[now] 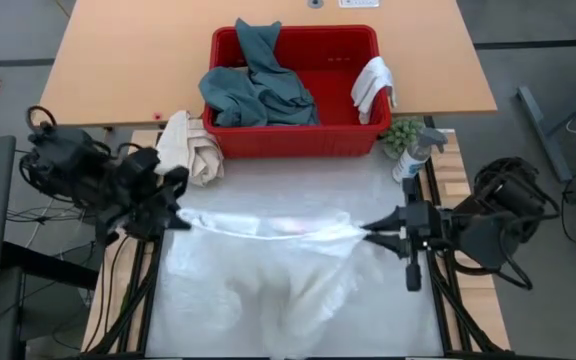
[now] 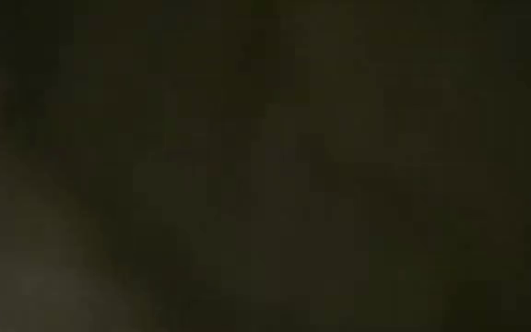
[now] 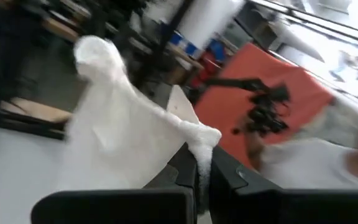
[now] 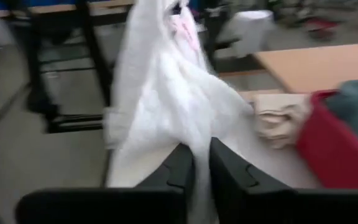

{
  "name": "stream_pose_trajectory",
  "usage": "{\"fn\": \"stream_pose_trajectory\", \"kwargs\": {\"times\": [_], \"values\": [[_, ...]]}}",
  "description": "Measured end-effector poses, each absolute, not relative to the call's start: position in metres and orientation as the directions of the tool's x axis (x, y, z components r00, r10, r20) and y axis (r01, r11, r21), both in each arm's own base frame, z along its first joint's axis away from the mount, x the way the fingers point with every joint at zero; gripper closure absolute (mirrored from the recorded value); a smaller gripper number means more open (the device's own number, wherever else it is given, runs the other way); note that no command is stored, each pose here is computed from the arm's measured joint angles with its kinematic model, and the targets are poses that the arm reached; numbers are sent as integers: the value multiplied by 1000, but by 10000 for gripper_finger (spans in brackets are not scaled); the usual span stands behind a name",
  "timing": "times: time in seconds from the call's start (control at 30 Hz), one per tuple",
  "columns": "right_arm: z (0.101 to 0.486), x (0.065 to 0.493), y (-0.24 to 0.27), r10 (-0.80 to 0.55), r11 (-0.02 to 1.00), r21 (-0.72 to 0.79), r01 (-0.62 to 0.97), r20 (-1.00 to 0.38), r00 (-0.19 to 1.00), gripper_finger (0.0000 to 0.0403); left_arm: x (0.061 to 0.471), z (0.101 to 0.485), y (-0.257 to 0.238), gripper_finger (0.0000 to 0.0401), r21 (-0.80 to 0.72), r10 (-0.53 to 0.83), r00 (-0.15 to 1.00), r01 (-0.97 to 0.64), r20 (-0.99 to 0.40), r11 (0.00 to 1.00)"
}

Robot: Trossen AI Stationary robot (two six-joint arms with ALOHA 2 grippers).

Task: Fold Laundry from Bin
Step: Fold the white shirt

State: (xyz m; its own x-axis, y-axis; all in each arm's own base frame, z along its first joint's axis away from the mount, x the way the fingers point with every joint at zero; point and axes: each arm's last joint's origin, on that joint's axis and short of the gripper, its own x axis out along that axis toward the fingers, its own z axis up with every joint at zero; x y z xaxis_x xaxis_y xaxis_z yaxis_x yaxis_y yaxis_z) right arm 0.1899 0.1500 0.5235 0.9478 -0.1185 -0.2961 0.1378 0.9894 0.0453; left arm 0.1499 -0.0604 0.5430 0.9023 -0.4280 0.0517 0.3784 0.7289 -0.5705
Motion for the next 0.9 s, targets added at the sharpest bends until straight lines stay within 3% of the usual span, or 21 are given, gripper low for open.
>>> {"fn": "stream_pose_trajectory", "kwargs": {"times": [0.27,0.53,0.7,0.9], "values": [[510,212,120,-328,942,-50,332,-348,878,295,146,519,-42,401,-516,-146,959,1,-242,857],[476,249,82,-271,950,-19,311,-540,797,269,152,479,-35,401,-419,-44,819,-246,-572,874],[440,283,53,-148,980,6,197,-633,760,208,161,465,-42,401,-459,-172,753,-190,-636,868],[410,320,12,-31,999,-51,5,-528,849,157,170,457,-63,401,-559,-433,616,-14,-658,829]]}}
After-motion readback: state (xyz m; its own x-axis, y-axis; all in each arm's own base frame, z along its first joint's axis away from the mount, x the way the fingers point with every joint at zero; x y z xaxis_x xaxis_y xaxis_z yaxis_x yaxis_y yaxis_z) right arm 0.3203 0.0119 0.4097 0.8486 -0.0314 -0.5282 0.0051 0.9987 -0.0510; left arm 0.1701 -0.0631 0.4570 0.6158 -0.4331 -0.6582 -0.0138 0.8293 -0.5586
